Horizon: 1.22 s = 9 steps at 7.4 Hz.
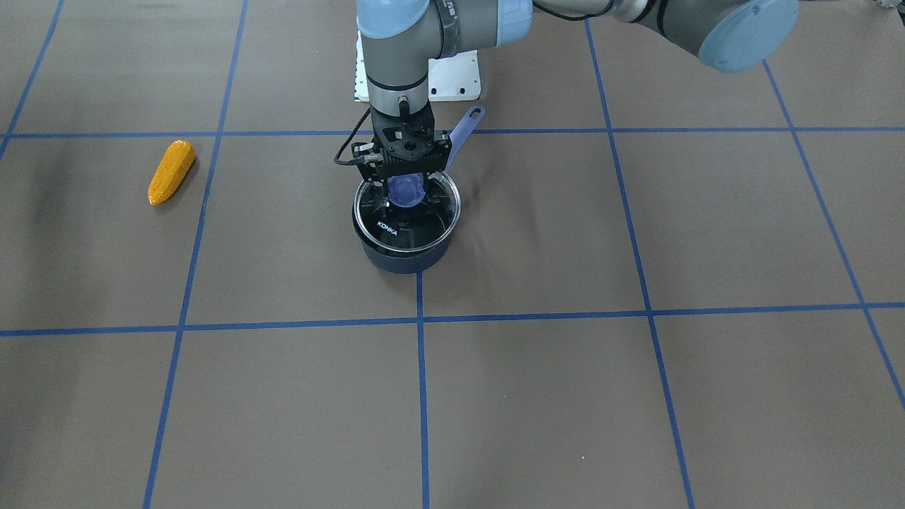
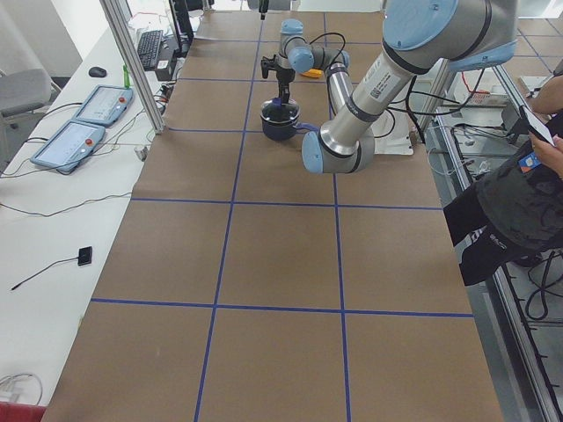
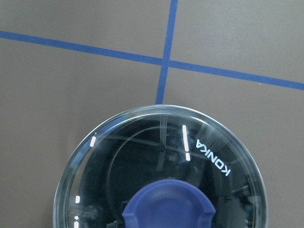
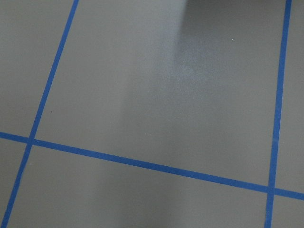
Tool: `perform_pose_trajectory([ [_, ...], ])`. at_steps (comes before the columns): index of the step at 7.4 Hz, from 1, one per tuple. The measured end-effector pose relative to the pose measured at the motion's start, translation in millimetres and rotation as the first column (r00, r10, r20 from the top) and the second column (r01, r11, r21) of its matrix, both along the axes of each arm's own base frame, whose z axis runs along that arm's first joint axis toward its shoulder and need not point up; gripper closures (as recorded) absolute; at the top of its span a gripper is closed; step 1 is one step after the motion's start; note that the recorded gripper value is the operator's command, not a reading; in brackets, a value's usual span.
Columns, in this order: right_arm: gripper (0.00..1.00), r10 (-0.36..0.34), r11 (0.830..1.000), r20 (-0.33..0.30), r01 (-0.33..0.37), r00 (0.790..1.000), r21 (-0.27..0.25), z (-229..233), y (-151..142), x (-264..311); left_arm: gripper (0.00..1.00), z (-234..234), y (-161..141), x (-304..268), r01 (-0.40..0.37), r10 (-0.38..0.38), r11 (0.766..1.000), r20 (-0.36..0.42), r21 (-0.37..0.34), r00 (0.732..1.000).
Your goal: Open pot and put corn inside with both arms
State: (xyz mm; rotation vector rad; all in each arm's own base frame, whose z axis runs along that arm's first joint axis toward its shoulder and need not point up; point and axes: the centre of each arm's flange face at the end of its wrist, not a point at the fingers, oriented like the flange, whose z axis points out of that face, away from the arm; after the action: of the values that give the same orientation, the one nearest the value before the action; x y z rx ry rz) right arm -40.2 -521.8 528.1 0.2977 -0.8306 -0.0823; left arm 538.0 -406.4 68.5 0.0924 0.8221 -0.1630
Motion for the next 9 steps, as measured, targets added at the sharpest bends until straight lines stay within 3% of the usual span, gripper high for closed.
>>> perform_pose_trajectory([
  [2, 0.0, 0.0, 1.0, 0.0, 0.0, 1.0, 0.0, 0.1, 0.1, -0.2, 0.78, 43.6, 8.5, -71.3, -0.072, 0.07, 0.99, 0.018, 0.118, 0.997],
  [4, 0.0, -0.002, 1.0, 0.0, 0.002, 1.0, -0.001, 0.7, 0.6, -0.8, 0.78, 107.3, -8.9, -134.5, -0.149, 0.135, 0.968, 0.08, 0.204, 0.988],
  [6, 0.0, -0.004, 1.0, 0.0, 0.004, 1.0, -0.003, 1.5, 1.2, -1.7, 0.78, 195.0, -26.5, -186.8, -0.242, 0.222, 0.933, 0.101, 0.267, 0.97],
  [9, 0.0, -0.002, 1.0, -0.009, 0.002, 1.0, -0.003, 3.0, 1.6, -2.4, 0.78, 317.4, -18.7, -261.7, -0.392, 0.357, 0.861, 0.162, 0.324, 0.92],
])
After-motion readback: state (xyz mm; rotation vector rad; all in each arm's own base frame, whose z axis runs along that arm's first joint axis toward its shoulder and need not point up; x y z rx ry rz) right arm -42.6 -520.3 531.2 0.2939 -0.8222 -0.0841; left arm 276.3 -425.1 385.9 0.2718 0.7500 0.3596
